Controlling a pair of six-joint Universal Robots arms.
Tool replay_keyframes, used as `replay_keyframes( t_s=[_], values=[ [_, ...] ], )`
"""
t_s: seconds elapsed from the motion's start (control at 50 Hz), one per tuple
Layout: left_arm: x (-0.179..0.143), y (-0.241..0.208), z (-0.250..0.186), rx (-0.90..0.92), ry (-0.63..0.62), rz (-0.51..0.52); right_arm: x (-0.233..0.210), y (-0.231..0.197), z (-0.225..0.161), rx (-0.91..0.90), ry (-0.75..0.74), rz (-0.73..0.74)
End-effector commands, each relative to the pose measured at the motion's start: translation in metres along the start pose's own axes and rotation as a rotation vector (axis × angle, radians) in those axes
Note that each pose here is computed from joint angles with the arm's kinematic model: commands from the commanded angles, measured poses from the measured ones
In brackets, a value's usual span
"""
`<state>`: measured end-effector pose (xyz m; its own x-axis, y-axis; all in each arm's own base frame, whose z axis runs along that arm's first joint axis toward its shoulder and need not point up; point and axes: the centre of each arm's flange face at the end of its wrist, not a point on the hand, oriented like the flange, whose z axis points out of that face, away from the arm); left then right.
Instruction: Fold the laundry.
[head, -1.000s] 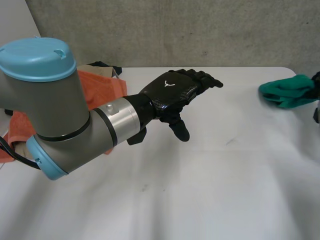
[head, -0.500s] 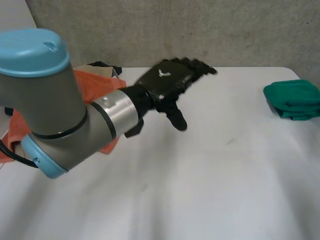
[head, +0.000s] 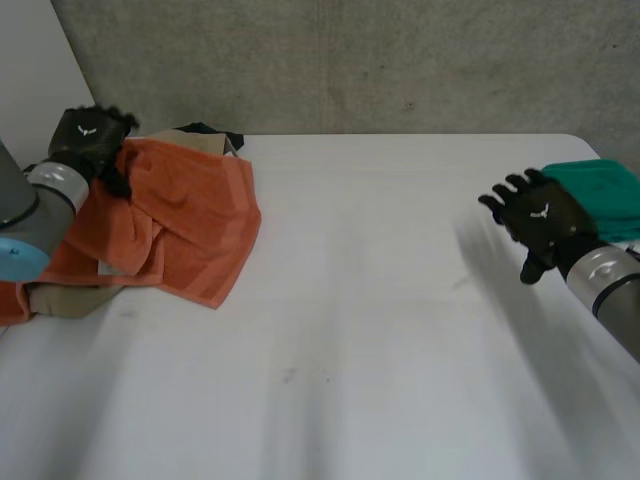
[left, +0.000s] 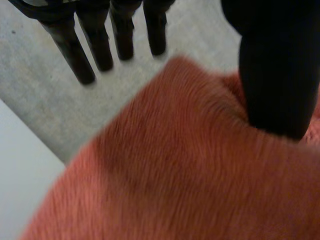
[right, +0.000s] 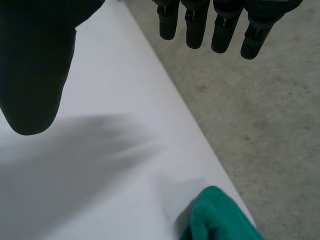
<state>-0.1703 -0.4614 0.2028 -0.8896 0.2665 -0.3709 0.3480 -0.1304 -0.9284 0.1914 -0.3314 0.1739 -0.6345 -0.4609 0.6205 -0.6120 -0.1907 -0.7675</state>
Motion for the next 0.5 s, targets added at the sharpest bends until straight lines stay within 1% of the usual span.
replay_keyframes(
  t_s=[0.02,0.08,0.1,0.16,0.18,0.22,0.24,0.26,0.3,0.32,0.36,0.38,0.4,0.44,0.46,0.48,0.5],
  values=[
    [0.013,0.017,0.009,0.022,0.011,0.012,-0.010,0.010,-0.005,-0.039,-0.023,-0.010],
    [0.031,0.004,0.006,0.044,0.042,0.002,-0.006,0.010,-0.005,-0.043,-0.005,-0.014],
    [0.040,-0.018,0.001,0.083,0.059,-0.004,-0.004,0.009,-0.004,-0.039,-0.001,-0.017],
    [0.043,-0.066,-0.013,0.173,0.067,-0.019,0.004,0.003,-0.002,-0.023,0.027,-0.021],
    [0.047,-0.098,-0.025,0.235,0.079,-0.040,0.008,0.000,-0.002,-0.016,0.038,-0.023],
    [0.055,-0.124,-0.038,0.289,0.101,-0.064,0.018,-0.008,-0.002,0.002,0.076,-0.031],
    [0.060,-0.135,-0.044,0.312,0.117,-0.076,0.028,-0.017,-0.003,0.016,0.118,-0.036],
    [0.073,-0.156,-0.057,0.356,0.152,-0.105,0.033,-0.021,-0.003,0.020,0.142,-0.032],
    [0.088,-0.174,-0.071,0.390,0.199,-0.142,0.048,-0.030,-0.004,0.023,0.212,0.002],
    [0.107,-0.185,-0.085,0.404,0.256,-0.185,0.053,-0.033,-0.005,0.032,0.230,0.018],
    [0.127,-0.192,-0.099,0.410,0.321,-0.221,0.061,-0.037,-0.005,0.041,0.264,0.057],
    [0.140,-0.196,-0.107,0.411,0.359,-0.240,0.067,-0.041,-0.006,0.053,0.282,0.102],
    [0.167,-0.203,-0.127,0.416,0.443,-0.272,0.069,-0.043,-0.007,0.066,0.289,0.122],
    [0.196,-0.206,-0.148,0.417,0.536,-0.285,0.074,-0.048,-0.010,0.086,0.298,0.171],
    [0.206,-0.206,-0.155,0.417,0.570,-0.288,0.075,-0.049,-0.010,0.086,0.296,0.183],
    [0.226,-0.202,-0.167,0.404,0.632,-0.290,0.076,-0.049,-0.011,0.085,0.294,0.193],
    [0.233,-0.197,-0.167,0.389,0.646,-0.290,0.076,-0.047,-0.011,0.078,0.293,0.201]
  ],
)
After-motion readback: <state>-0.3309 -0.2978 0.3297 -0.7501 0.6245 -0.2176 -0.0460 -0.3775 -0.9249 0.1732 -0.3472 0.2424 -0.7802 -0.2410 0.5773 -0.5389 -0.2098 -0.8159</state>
